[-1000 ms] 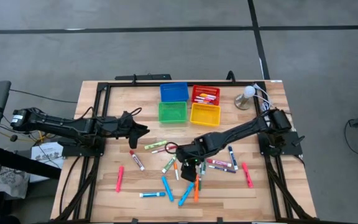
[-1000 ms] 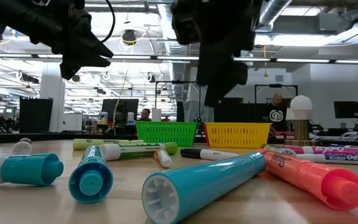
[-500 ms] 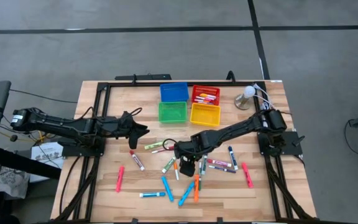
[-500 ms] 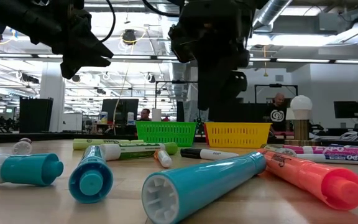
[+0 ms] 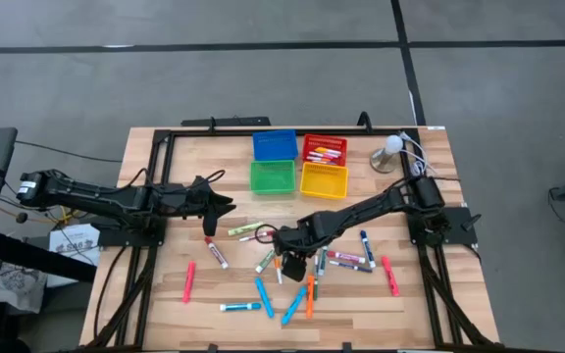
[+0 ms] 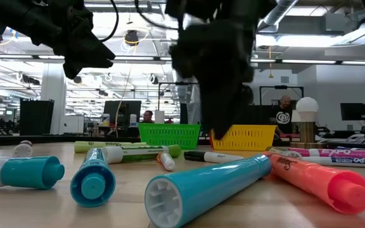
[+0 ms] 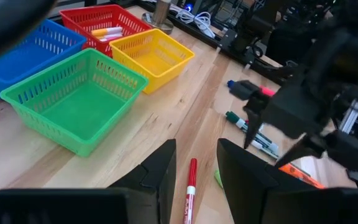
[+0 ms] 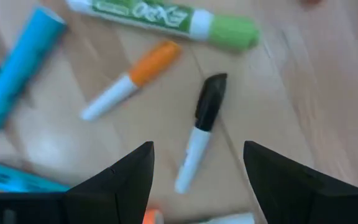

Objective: Pick & Place Markers
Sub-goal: Put the black highlighter into the red bin

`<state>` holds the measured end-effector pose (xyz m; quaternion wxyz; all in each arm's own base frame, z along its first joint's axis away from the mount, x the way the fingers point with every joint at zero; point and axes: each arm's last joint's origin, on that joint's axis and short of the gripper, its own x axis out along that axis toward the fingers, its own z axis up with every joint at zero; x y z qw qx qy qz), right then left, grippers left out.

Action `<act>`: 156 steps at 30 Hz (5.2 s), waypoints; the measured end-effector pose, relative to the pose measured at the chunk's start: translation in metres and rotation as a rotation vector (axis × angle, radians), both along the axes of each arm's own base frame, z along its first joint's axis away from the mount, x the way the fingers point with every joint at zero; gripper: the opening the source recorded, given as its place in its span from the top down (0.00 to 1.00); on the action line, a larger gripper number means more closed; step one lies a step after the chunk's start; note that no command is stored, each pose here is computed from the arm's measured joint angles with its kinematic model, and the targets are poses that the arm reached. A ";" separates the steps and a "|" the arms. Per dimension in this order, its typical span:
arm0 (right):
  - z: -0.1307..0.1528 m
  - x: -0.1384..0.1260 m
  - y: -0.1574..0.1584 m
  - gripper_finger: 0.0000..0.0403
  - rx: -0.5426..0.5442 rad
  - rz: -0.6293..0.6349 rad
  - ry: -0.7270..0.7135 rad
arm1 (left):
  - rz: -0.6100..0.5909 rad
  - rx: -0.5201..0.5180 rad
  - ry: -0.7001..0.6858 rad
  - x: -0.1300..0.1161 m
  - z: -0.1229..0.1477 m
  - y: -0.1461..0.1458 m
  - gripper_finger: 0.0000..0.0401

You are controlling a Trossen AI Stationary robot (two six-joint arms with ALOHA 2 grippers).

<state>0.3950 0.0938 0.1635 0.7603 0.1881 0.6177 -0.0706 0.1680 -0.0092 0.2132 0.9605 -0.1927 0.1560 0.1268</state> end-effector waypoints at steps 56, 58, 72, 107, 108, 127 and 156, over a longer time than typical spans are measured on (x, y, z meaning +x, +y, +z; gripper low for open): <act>-0.023 0.000 0.003 0.92 -0.127 -0.048 0.057 | -0.018 0.048 0.009 0.000 0.000 0.000 0.71; -0.021 -0.001 0.004 0.92 -0.106 -0.047 0.065 | -0.018 0.048 0.009 0.000 0.000 0.000 0.71; 0.099 -0.032 -0.015 0.91 -0.006 -0.072 -0.218 | -0.018 0.048 0.009 0.000 0.000 0.000 0.71; 0.226 -0.140 -0.196 0.92 -0.614 -0.232 -0.487 | -0.014 0.048 0.001 0.000 0.001 0.000 0.71; 0.223 -0.141 -0.203 0.91 -0.625 -0.236 -0.468 | -0.014 0.048 0.000 0.000 0.001 0.000 0.71; 0.114 -0.093 -0.271 0.91 -0.437 -0.085 -0.054 | -0.012 0.046 -0.020 0.001 0.002 0.000 0.71; 0.034 -0.075 -0.292 0.89 -0.259 -0.010 0.163 | -0.012 0.046 -0.021 0.001 0.003 0.000 0.71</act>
